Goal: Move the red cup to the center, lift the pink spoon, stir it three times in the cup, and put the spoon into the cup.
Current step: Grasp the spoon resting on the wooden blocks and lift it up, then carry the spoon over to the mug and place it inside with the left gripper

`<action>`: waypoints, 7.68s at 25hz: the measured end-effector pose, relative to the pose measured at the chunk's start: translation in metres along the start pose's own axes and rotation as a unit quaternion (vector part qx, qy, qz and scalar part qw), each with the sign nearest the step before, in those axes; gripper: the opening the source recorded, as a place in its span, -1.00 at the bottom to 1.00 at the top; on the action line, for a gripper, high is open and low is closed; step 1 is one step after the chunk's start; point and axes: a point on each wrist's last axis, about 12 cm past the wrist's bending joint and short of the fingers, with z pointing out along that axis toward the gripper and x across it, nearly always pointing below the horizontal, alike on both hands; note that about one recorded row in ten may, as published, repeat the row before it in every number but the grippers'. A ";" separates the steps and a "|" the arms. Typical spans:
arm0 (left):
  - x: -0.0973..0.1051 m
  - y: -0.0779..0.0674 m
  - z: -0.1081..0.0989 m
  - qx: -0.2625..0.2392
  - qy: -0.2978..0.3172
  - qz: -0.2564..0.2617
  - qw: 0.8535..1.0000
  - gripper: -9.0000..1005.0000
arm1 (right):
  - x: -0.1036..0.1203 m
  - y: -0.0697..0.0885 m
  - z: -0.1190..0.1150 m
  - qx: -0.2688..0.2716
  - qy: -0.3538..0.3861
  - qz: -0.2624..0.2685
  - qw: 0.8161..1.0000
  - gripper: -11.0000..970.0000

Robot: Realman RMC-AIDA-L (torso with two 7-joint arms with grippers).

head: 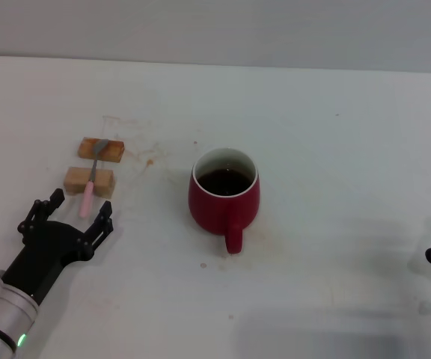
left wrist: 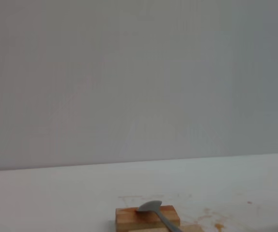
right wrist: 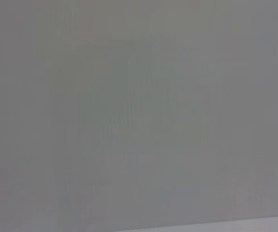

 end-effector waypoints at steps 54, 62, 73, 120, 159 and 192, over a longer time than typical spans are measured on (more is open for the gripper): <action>-0.001 -0.003 0.010 0.003 0.015 -0.005 1.000 0.19 | 0.000 0.002 0.001 -0.004 0.001 0.002 1.000 -0.98; -0.001 -0.003 0.010 0.003 0.014 -0.004 1.000 0.07 | 0.000 0.002 0.001 -0.004 0.002 0.003 1.000 -0.98; -0.001 -0.003 0.011 0.002 0.014 -0.003 1.000 -0.02 | 0.000 0.002 0.001 -0.004 0.002 0.003 1.000 -0.98; -0.003 0.002 0.010 -0.019 0.005 -0.016 1.000 -0.68 | 0.001 0.002 0.000 -0.006 0.003 0.001 1.000 -0.98; -0.060 -0.012 0.038 0.073 -0.165 0.009 0.983 -0.71 | 0.002 0.003 -0.002 -0.008 0.007 0.000 1.000 -0.98; -0.136 -0.024 0.060 0.209 -0.228 -0.014 0.951 -0.71 | 0.001 -0.010 -0.002 0.032 0.003 -0.003 0.999 -0.98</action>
